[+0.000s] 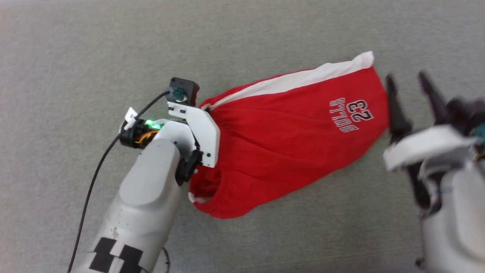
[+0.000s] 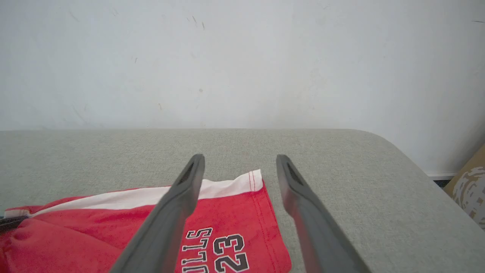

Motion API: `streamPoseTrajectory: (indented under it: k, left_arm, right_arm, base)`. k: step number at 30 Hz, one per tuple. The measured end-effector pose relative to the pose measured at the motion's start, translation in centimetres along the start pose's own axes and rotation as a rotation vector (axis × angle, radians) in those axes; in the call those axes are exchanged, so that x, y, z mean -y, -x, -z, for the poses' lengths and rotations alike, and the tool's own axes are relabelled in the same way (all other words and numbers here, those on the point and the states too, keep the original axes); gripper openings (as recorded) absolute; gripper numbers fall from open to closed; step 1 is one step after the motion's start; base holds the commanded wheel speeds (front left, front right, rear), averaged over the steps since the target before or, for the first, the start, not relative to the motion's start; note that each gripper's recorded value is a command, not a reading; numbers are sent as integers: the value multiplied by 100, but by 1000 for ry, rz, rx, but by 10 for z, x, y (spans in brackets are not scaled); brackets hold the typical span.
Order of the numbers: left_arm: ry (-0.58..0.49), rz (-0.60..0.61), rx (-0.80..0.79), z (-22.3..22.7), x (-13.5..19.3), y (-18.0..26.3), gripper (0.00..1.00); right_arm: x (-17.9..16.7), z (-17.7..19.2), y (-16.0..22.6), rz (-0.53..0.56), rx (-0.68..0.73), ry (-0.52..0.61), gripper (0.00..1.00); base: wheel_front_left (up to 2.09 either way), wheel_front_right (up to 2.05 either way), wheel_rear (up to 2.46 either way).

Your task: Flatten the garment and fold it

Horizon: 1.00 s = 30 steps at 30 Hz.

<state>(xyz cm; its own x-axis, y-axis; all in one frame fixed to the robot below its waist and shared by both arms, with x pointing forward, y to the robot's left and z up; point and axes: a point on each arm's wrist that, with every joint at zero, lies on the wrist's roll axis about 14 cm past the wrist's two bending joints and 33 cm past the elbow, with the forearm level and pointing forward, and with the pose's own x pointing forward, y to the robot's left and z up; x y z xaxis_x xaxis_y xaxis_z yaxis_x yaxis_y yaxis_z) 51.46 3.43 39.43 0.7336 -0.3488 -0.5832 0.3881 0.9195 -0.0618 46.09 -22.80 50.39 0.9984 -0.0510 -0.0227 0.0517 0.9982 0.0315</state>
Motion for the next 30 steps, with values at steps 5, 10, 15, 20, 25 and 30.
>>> streamPoseTrajectory:
  k: [5, 10, 15, 20, 25, 30]
  left_arm:
    - [21, 8, 45, -1, 0, 5, 0]
    - [17, 13, 58, 1, -3, 8, 0]
    - [21, 18, 73, 2, -6, 4, 0]
    - [19, 29, 93, 0, -7, -4, 0]
    - [18, 38, 98, 0, -8, -10, 0]
    - [31, 48, 100, 0, -7, -12, 0]
  right_arm:
    - [18, 16, -43, 63, -107, -22, 100]
    - [31, 55, -74, 106, -338, -27, 100]
    - [26, 89, -94, 105, -559, -9, 100]
    - [16, 117, -107, 85, -713, 46, 100]
    - [14, 133, -114, 82, -815, 91, 76]
    - [4, 138, -115, 60, -892, 115, 0]
  base:
    - [0, 0, 0]
    - [0, 0, 0]
    - [0, 0, 0]
    - [0, 0, 0]
    - [0, 0, 0]
    - [0, 0, 0]
